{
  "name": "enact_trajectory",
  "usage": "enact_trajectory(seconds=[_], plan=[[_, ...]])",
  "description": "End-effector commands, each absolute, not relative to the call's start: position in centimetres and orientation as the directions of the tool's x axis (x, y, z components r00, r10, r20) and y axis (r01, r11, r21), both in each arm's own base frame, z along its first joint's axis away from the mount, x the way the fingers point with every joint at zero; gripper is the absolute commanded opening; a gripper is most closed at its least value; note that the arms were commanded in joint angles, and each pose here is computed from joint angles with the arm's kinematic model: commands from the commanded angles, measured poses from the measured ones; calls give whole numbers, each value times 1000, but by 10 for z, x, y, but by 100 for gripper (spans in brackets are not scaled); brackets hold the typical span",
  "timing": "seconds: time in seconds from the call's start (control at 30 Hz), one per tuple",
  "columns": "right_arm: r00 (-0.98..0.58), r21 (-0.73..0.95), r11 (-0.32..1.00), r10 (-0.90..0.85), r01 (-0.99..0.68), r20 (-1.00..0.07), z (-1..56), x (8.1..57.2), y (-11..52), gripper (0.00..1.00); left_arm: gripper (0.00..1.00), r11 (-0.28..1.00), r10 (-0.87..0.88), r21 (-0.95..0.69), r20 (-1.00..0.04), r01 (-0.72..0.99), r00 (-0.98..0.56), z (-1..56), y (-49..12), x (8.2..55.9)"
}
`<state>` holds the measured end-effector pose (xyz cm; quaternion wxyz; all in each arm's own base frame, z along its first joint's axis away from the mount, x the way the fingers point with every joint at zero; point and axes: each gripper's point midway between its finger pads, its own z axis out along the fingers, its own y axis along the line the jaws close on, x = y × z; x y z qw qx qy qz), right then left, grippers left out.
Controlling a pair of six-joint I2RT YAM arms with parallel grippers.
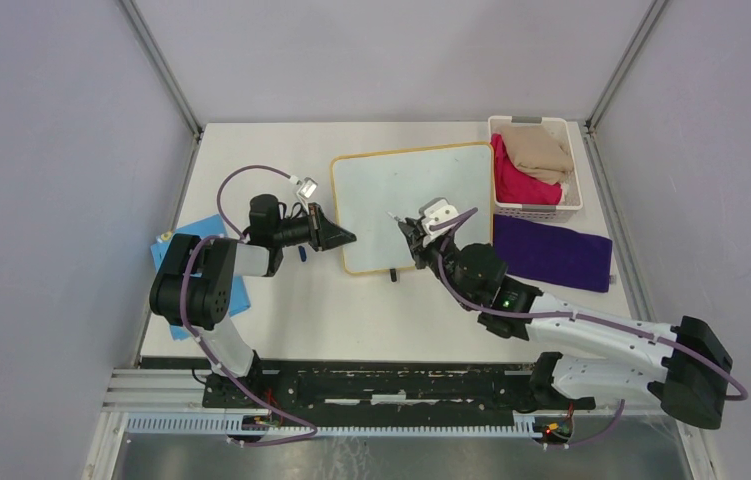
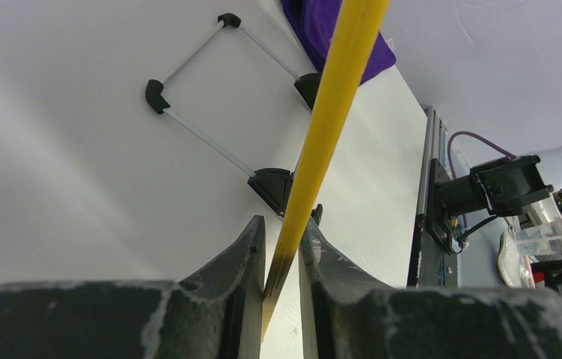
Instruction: Write a sentence on the whiteboard
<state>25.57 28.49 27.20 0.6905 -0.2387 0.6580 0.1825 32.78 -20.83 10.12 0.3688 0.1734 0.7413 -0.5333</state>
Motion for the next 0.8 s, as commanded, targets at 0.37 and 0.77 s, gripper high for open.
enact_trajectory(seconds=[0.37,0.77], plan=[[193,-61,877,37,-477,-980,325,294,313,0,2,395,-113,-610,-774,687,-622,103,-207,334],[165,-43,868,45,-495,-985,325,321,338,0,2,403,-100,-597,-782,693,-615,104,-208,333]])
